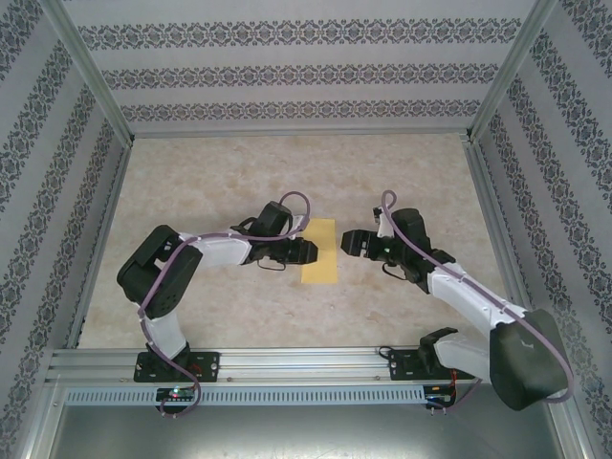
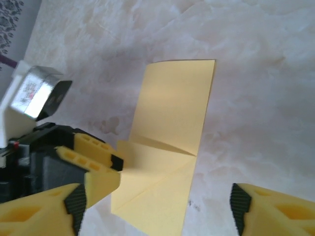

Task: Fold a paper plane with a square sheet of paper (fold left side to right side)
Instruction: Turn over the paper at the center of the table.

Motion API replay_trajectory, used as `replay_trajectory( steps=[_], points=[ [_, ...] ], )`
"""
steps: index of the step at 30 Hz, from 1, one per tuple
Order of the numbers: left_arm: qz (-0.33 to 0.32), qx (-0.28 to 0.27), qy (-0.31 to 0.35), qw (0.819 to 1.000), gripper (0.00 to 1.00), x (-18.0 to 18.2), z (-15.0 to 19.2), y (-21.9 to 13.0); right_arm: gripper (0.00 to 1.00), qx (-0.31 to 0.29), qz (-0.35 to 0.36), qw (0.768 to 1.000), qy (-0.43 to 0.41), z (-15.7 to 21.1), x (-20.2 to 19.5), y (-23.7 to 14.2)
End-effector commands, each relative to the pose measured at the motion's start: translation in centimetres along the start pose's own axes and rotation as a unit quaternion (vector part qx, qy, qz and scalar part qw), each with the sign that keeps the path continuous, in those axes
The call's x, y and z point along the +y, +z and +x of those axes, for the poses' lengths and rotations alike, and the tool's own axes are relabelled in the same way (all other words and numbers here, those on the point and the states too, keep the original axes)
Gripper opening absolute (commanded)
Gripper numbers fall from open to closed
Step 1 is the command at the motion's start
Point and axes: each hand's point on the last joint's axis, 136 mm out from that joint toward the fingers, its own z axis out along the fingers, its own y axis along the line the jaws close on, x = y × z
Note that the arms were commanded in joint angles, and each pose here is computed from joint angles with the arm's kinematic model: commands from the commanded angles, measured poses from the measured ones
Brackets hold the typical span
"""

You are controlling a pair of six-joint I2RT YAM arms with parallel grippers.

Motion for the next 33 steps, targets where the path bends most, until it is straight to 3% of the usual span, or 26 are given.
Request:
replay_trajectory(
  steps=[1, 2, 6, 12, 13, 15, 19, 24, 29, 33],
  points=[
    [0.003, -0.011, 0.017, 1.0, 0.2, -0.2, -1.0, 0.0, 0.93, 0.009, -0.016, 1.0, 0.008, 0.8, 0.4, -0.5],
    [-0.007, -0.015, 0.017, 1.0, 0.14, 0.1, -1.0, -0.2, 0.98, 0.009, -0.022, 1.0, 0.013, 0.9, 0.5, -0.6],
    [-0.026, -0.035, 0.021, 0.999, 0.05, 0.6, -0.9, -1.2, 0.98, 0.014, -0.054, 0.998, 0.038, 1.2, 1.3, -0.2],
    [-0.038, -0.054, 0.029, 0.997, 0.03, 0.6, -0.8, -2.7, 0.98, 0.032, -0.073, 0.996, 0.05, 1.5, 1.9, 0.8],
    [-0.04, -0.056, 0.03, 0.997, 0.06, 0.6, -0.8, -2.8, 0.98, 0.034, -0.073, 0.996, 0.05, 1.6, 1.9, 0.9],
    [-0.049, -0.059, 0.031, 0.997, 0.24, 0.8, -0.9, -3.0, 0.98, 0.037, -0.071, 0.996, 0.049, 1.7, 1.9, 1.1],
    [-0.065, -0.057, 0.026, 0.996, 0.42, 1.5, -1.1, -2.7, 0.98, 0.039, -0.066, 0.996, 0.045, 1.8, 2.0, 1.1],
    [-0.045, -0.04, 0.021, 0.998, 0.47, 1.2, -1.0, -1.4, 0.98, 0.038, -0.06, 0.997, 0.041, 1.8, 2.1, 0.9],
    [-0.016, -0.034, 0.024, 0.999, 0.36, 0.6, -1.1, -0.7, 0.98, 0.043, -0.061, 0.996, 0.041, 2.0, 2.1, 1.0],
    [-0.025, -0.045, 0.028, 0.998, 0.13, 0.7, -1.2, -1.1, 0.98, 0.058, -0.066, 0.995, 0.046, 2.6, 2.3, 1.4]
  ],
)
